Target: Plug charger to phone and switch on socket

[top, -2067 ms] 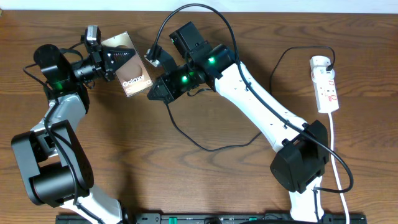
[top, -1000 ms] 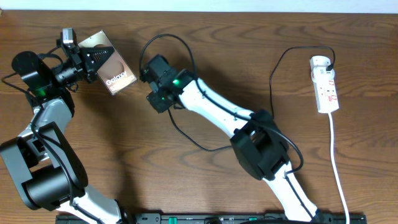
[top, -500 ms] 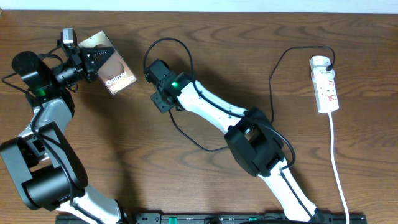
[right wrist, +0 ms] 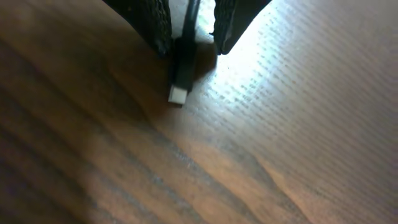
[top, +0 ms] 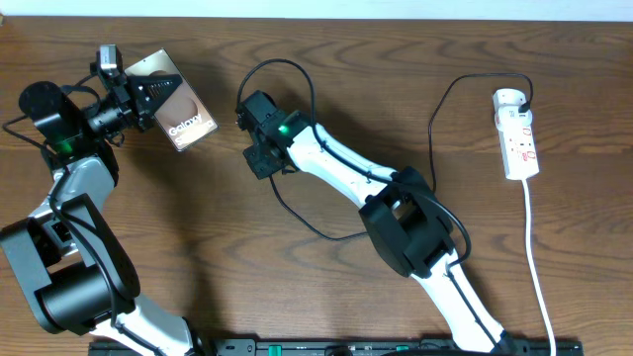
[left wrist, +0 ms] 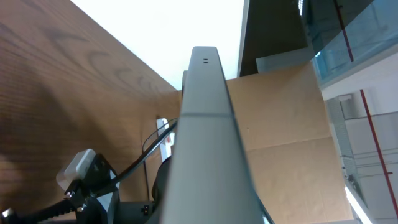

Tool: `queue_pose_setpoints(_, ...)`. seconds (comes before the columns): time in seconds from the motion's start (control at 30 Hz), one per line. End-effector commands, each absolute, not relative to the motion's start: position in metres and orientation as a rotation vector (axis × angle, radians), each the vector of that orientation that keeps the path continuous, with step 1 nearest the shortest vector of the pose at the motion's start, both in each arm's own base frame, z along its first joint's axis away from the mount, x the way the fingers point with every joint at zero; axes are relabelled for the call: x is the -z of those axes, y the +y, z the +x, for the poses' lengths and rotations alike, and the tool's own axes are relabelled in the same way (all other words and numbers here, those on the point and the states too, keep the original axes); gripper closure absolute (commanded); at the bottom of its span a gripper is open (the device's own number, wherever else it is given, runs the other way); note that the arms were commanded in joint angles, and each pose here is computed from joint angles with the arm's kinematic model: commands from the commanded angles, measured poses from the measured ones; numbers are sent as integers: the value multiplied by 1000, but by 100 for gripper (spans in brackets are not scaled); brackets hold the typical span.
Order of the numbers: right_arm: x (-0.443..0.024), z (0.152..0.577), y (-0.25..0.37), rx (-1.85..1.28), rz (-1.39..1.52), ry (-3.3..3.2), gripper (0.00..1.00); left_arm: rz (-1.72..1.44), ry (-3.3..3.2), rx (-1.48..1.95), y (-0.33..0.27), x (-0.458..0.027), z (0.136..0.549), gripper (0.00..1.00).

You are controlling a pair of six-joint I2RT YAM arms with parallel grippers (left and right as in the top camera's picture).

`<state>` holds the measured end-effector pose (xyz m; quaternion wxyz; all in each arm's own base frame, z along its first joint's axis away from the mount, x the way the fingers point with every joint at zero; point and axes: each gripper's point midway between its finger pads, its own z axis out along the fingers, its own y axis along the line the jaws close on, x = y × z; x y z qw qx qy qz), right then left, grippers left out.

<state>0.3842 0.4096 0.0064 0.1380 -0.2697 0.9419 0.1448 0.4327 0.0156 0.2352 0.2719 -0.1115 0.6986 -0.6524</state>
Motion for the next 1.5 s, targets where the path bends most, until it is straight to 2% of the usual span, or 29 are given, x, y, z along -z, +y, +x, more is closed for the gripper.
queue_pose_setpoints(0.0, 28, 367, 406, -439, -718, 2857, 82, -226, 1874, 1735, 15, -249, 432, 93)
queue_pose_setpoints(0.03, 32, 365, 404, -431, -703, 2874, 86, -226, 1875, 1736, 15, -249, 432, 93)
queue_pose_setpoints(0.1, 37, 366, 401, -418, -668, 2893, 99, -225, 1875, 1736, 15, -249, 432, 93)
queue_pose_setpoints(0.33, 26, 392, 398, -477, -588, 2848, 99, -223, 1876, 1738, 15, -249, 432, 93)
queue_pose_setpoints(0.47, -31, 386, 418, -869, -796, 2739, 99, -226, 1877, 1740, 14, -249, 432, 93)
queue_pose_setpoints(0.6, -113, 378, 421, -1207, -922, 2548, 99, -226, 1877, 1740, 15, -249, 432, 93)
queue_pose_setpoints(0.73, -178, 358, 410, -1394, -990, 2430, 99, -227, 1877, 1740, 15, -249, 432, 93)
queue_pose_setpoints(0.9, -221, 332, 405, -1531, -1049, 2354, 99, -233, 1873, 1736, 15, -249, 433, 93)
queue_pose_setpoints(1.1, -232, 311, 413, -1644, -1095, 2330, 99, -248, 1874, 1740, 16, -249, 433, 93)
queue_pose_setpoints(1.47, -217, 292, 421, -1639, -1083, 2440, 99, -258, 1877, 1750, 15, -249, 433, 93)
